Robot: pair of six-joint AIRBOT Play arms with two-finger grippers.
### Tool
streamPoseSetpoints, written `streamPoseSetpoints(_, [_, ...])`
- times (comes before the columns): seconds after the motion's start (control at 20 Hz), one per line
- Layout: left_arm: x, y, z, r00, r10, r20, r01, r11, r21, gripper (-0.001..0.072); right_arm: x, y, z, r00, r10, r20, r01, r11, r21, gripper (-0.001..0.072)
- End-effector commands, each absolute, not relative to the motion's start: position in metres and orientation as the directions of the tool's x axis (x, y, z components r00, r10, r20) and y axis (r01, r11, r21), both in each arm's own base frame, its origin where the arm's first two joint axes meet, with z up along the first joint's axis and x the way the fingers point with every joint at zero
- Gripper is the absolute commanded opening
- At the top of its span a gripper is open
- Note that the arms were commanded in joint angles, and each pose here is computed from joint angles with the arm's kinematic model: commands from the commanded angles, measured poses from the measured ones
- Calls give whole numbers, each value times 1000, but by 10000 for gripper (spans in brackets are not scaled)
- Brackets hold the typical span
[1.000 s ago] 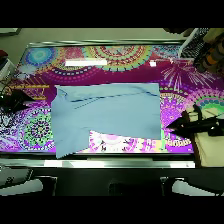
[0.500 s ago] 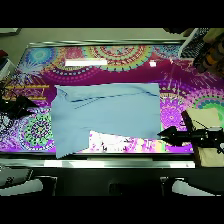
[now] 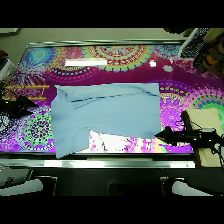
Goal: Fold the clothes and pants, and hang the long-sleeved shirts on hangers.
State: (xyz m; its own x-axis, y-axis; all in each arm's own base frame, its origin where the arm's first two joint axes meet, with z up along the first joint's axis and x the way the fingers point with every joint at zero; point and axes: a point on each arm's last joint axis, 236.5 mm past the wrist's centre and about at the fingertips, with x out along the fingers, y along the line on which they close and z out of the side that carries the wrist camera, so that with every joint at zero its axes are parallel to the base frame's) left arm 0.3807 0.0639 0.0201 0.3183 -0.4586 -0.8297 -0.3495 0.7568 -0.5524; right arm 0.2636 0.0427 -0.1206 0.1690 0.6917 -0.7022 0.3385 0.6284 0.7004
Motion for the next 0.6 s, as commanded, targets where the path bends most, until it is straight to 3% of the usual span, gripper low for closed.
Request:
streamPoseSetpoints(0.0, [380,69,19,320,-444,-837,-351,765,-540,549,270,46,-126,175,663,-728,348,649,676,44])
streamPoseSetpoints(0.55, [330,70,-74,264,-454,-851,-412,745,-525,538,285,41,-73,297,612,-733,306,666,680,43])
